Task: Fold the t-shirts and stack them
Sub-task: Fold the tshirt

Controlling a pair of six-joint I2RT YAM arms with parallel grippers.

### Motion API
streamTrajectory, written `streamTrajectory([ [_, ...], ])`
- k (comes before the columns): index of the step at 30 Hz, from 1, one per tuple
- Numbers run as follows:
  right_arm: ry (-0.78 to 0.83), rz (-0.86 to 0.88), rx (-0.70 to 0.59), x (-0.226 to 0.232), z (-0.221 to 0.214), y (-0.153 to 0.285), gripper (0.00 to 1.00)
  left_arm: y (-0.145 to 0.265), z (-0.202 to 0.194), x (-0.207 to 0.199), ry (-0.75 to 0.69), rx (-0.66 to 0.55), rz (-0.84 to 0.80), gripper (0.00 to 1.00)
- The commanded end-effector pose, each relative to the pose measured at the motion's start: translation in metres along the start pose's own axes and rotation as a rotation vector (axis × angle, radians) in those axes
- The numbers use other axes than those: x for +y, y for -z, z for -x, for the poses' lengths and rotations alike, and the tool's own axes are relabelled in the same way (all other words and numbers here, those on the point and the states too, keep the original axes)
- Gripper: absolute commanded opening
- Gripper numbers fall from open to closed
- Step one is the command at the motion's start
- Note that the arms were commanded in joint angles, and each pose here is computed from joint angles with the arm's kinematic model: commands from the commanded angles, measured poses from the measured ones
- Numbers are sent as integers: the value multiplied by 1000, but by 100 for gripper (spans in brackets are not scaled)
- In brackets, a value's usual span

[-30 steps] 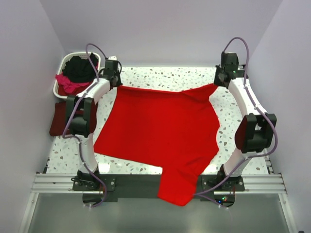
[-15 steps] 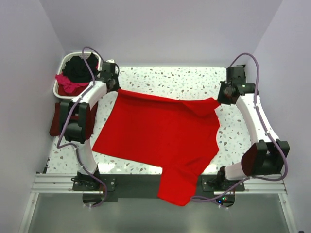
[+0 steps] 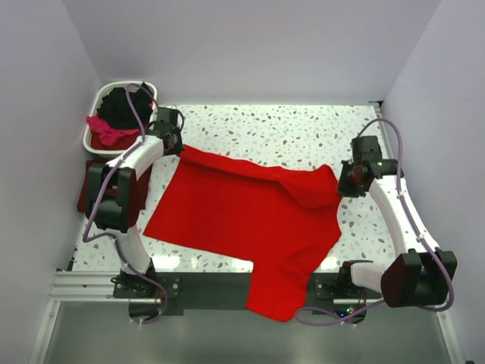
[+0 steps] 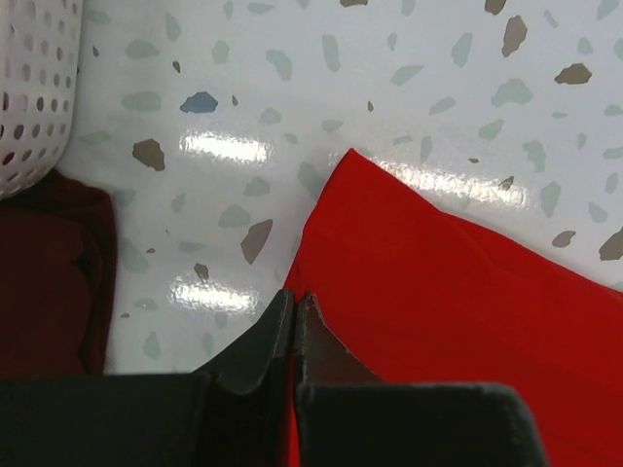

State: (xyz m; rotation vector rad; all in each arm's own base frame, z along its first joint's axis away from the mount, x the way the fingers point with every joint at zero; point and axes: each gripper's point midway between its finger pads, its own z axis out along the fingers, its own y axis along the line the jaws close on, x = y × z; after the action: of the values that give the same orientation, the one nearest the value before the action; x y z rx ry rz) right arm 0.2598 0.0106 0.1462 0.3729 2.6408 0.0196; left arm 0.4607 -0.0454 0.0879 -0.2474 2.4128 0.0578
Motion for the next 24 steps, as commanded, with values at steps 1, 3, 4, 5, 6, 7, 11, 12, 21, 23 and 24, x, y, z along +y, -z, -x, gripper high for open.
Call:
streamTrajectory([
  [1,-41,12,58,-1,-27,-6,0,-2,-6,8,40,-4,24,0],
  [3,-62,29,96,1,-43,-15,0,-7,-17,10,46,13,29,0],
  [4,-70,32,105,1,-47,-18,0,-9,-20,12,51,18,43,0],
  [5,-85,27,117,1,-52,-21,0,-12,-24,14,49,28,55,0],
  [6,-94,43,133,3,-58,-26,0,-13,-26,15,48,32,58,0],
  [7,-101,46,134,3,-61,-28,0,-14,-28,14,46,40,58,0],
  [11,-134,57,137,5,-69,-39,0,-23,-37,15,36,67,62,0],
  [12,-139,59,144,5,-72,-41,0,-24,-38,15,35,71,63,0],
  [21,-153,61,85,4,-63,-23,0,-21,-32,25,36,56,121,0],
  [23,-156,64,73,4,-62,-18,0,-19,-28,25,34,45,121,0],
  [24,-159,68,73,4,-62,-15,0,-19,-27,26,31,42,126,0],
])
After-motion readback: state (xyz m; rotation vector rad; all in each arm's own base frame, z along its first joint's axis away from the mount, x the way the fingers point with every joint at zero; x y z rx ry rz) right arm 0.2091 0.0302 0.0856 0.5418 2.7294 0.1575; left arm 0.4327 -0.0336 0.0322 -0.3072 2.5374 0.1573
